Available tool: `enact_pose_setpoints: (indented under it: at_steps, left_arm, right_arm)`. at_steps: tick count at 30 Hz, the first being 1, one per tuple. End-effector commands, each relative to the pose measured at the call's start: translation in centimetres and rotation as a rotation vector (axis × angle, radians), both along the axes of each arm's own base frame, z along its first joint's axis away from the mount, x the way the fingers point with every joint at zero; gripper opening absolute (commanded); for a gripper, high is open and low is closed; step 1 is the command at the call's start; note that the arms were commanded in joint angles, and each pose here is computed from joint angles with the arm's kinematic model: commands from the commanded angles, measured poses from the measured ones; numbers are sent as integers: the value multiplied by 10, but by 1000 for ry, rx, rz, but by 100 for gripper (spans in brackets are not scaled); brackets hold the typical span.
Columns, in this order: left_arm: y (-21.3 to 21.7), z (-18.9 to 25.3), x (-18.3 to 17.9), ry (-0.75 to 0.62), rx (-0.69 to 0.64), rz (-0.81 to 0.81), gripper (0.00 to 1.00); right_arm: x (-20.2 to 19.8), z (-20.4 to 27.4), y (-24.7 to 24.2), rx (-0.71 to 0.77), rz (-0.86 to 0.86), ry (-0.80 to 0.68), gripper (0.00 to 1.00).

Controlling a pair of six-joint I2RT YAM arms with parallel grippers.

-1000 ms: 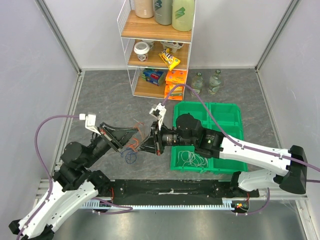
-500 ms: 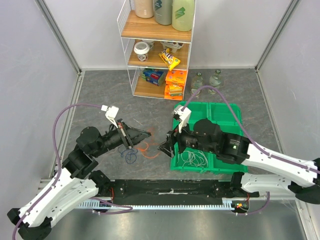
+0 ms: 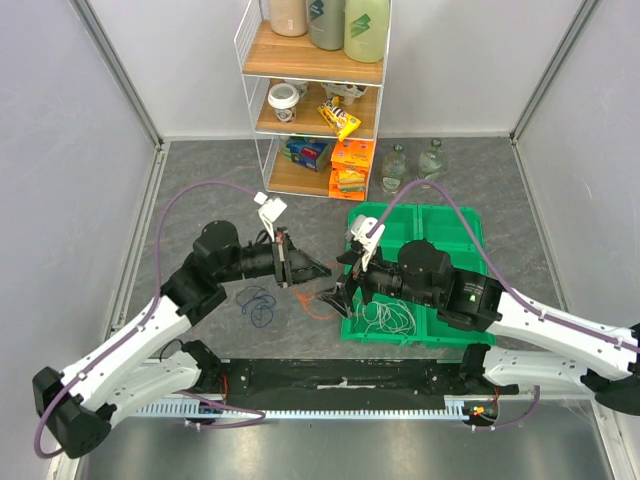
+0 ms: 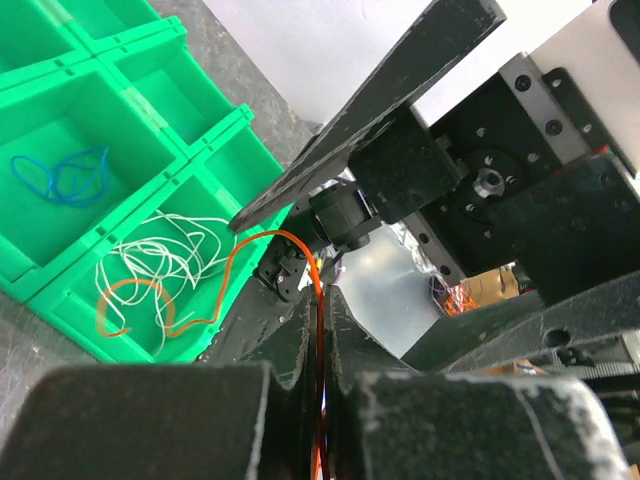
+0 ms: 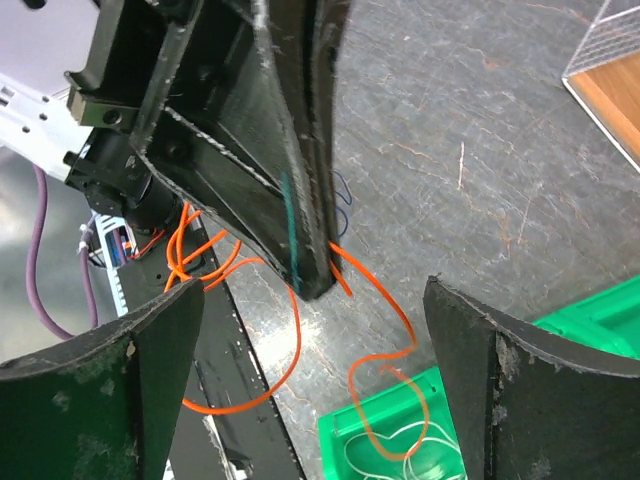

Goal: Untangle the cables

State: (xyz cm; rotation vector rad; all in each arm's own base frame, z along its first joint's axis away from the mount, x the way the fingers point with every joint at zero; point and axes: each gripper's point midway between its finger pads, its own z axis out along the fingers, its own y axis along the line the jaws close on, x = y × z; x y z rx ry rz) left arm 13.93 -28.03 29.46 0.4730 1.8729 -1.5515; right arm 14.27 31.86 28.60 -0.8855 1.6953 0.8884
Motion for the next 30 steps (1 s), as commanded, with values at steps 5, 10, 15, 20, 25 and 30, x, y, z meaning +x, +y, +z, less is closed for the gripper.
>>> enact_pose_setpoints:
  at_steps: [5, 10, 15, 20, 25, 30]
  left_arm:
    - [-23, 41, 28, -106, -42, -16, 2]
    - [-30, 40, 65, 63, -83, 163, 2]
    - [-43, 75, 78, 152, -152, 173, 2]
    - [-44, 87, 93, 109, -148, 225, 2]
    - [-51, 94, 95, 20, -167, 184, 2]
    - [-59, 99, 94, -53, -147, 123, 2]
  right_arm:
    - [-20, 12, 30, 121, 211, 6, 97]
    - [19, 22, 14, 225, -70, 33, 95]
    - [36, 37, 16, 180, -148, 21, 93]
    - [48, 47, 10, 164, -213, -12, 91]
    - [55, 40, 7, 121, -217, -96, 91]
    - [75, 47, -6, 113, -325, -139, 88]
